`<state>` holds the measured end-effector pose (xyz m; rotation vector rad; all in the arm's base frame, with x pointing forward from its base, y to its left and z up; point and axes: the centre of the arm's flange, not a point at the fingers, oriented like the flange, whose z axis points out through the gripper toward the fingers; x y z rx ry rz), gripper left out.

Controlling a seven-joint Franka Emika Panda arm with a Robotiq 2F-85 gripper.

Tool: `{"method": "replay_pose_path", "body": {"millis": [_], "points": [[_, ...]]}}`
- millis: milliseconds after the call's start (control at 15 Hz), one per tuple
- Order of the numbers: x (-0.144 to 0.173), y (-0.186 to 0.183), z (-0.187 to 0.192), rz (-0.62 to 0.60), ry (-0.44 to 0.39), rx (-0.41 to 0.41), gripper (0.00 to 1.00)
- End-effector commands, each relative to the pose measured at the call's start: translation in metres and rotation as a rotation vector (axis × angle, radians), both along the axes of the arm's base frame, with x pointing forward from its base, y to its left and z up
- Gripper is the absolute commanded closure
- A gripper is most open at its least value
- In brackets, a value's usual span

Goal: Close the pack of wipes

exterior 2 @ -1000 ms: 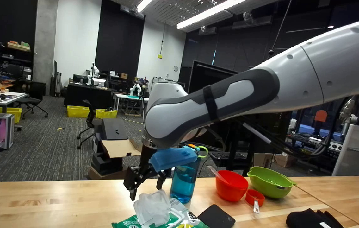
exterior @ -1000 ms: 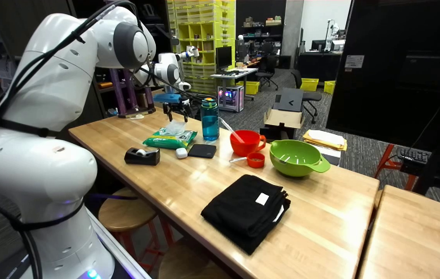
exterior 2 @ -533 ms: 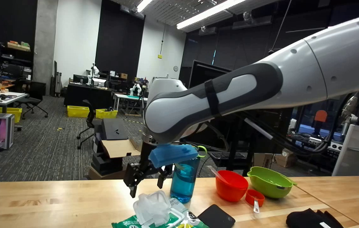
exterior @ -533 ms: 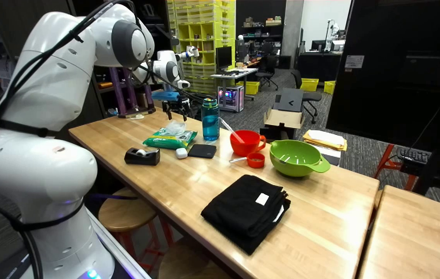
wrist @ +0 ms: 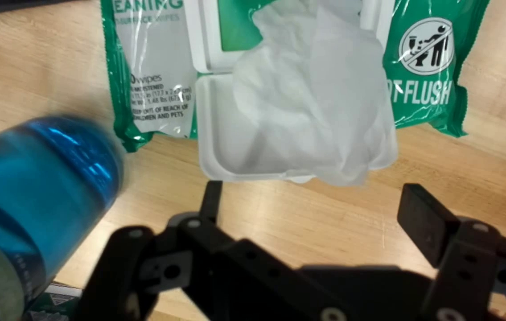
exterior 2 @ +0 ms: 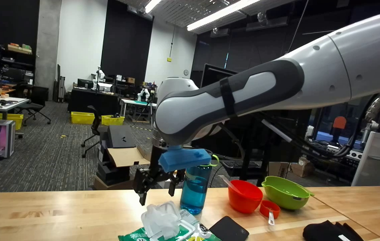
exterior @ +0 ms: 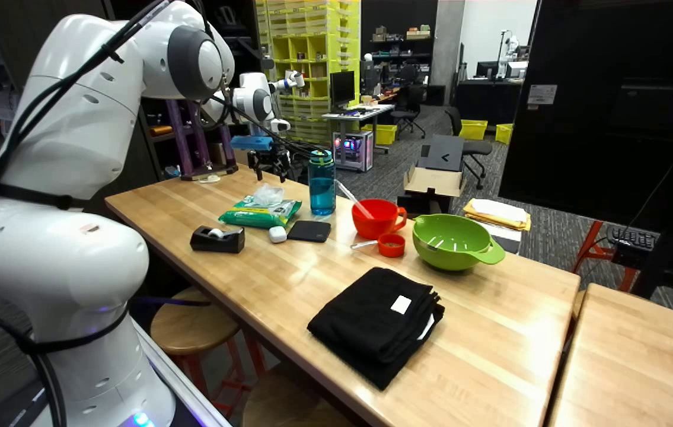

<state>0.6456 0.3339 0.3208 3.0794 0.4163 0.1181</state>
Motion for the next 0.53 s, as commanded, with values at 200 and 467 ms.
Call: {"method": "replay_pose_path", "body": {"millis": [200,467], "points": [[-0.0176,0.0023,0.0072,-0.009,0.015,-0.041,0.00],[-0.0215,0.0086,0.0074,-0.018,-0.005,-0.082,0.00]]}}
